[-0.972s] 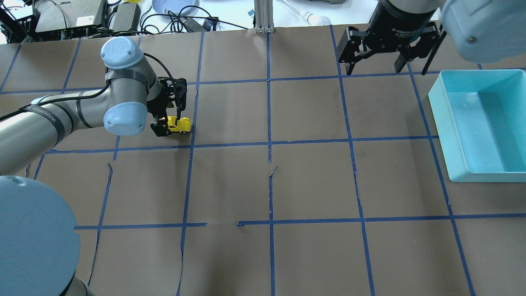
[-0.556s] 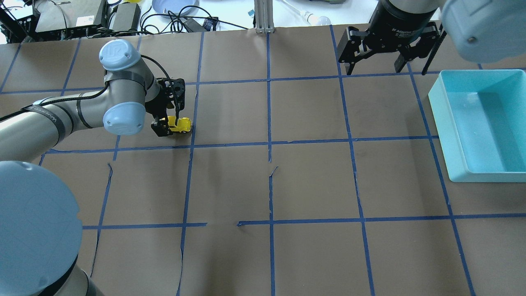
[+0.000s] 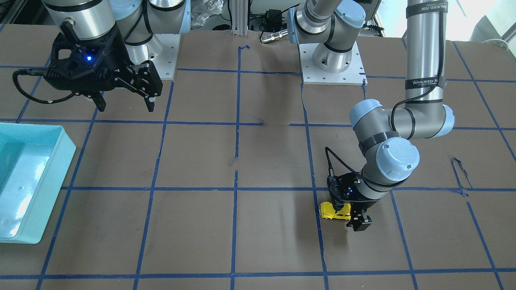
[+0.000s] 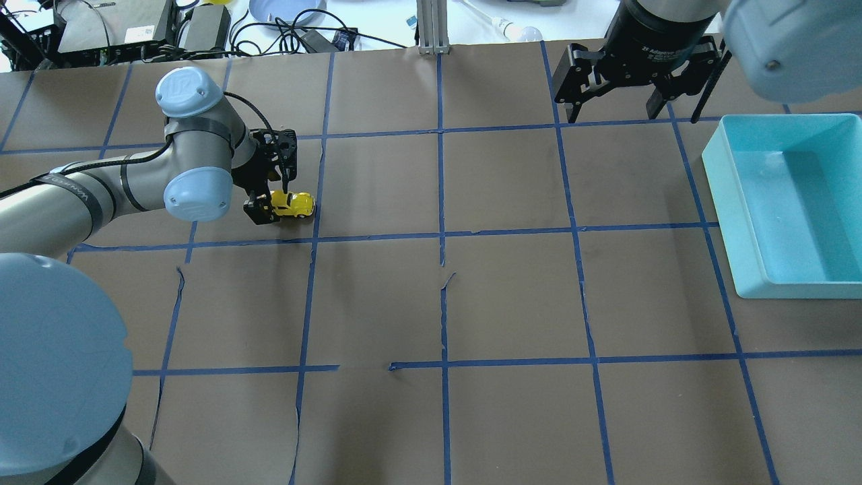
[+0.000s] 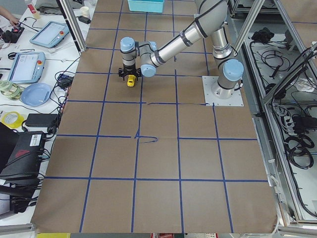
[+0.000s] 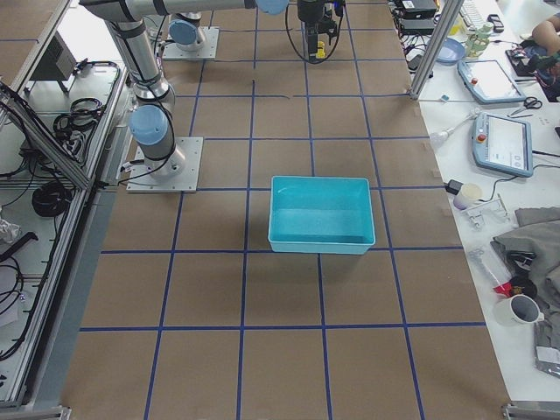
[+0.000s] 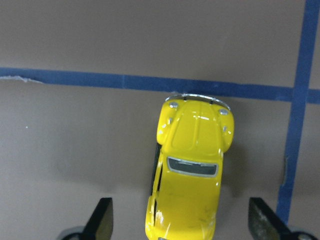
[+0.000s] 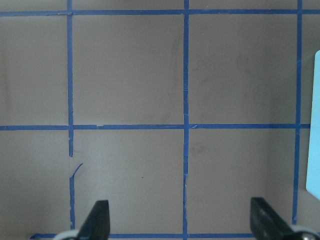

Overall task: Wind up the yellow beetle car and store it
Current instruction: 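Press the held car down onto the table with the left gripper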

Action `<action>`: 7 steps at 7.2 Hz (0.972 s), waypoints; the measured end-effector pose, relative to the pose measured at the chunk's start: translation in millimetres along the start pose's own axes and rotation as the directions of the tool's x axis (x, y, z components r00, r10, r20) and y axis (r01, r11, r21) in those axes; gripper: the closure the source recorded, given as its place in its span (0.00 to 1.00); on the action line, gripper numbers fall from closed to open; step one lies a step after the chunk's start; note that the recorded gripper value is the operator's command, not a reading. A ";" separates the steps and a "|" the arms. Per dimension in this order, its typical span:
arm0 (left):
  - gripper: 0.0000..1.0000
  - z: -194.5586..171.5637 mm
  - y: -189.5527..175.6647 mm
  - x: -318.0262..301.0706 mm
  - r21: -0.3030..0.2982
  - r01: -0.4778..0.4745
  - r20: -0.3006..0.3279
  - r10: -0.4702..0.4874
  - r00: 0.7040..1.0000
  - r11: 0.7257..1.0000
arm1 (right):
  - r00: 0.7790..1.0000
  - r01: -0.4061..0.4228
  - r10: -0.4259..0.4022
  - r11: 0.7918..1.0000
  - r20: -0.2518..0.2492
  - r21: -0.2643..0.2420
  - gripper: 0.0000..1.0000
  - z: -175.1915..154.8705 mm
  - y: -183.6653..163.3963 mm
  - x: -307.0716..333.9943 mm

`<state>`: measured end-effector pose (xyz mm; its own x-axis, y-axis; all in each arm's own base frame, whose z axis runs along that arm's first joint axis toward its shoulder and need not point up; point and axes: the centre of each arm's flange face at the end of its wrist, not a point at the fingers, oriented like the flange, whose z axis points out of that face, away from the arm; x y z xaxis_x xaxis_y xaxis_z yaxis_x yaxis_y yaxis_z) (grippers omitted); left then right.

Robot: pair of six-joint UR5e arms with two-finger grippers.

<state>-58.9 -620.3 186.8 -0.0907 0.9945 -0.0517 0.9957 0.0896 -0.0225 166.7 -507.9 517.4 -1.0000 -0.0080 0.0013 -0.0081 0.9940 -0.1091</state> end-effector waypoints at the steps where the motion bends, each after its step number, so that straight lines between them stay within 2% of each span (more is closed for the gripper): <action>1: 0.06 0.4 -2.3 0.2 0.004 0.011 0.000 -0.011 1.000 1.000 | 1.000 0.000 0.000 1.000 0.000 0.000 0.00 0.0 0.0 0.0; 2: 0.08 1.2 -3.4 0.8 0.005 0.017 -0.001 -0.017 1.000 1.000 | 1.000 0.000 0.000 1.000 0.000 0.000 0.00 -0.1 0.1 0.0; 3: 0.15 2.4 -3.8 1.9 0.006 0.019 -0.004 -0.019 1.000 1.000 | 1.000 0.000 0.000 1.000 0.000 0.000 0.00 -0.1 0.0 0.0; 6: 0.18 3.2 -7.4 2.3 0.014 0.022 -0.005 -0.022 1.000 1.000 | 1.000 0.000 0.000 1.000 0.000 0.000 0.00 -0.1 0.1 0.0; 7: 0.23 3.2 -8.4 2.4 0.018 0.022 -0.004 -0.022 1.000 1.000 | 1.000 0.000 0.000 1.000 0.000 0.000 0.00 -0.2 0.1 0.0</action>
<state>-67.5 -618.8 183.7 -0.1124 0.9926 -0.0467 0.9930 0.1105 -0.0414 166.7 -507.7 517.6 -1.0000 -0.0084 0.0013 -0.0085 0.9939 -0.1095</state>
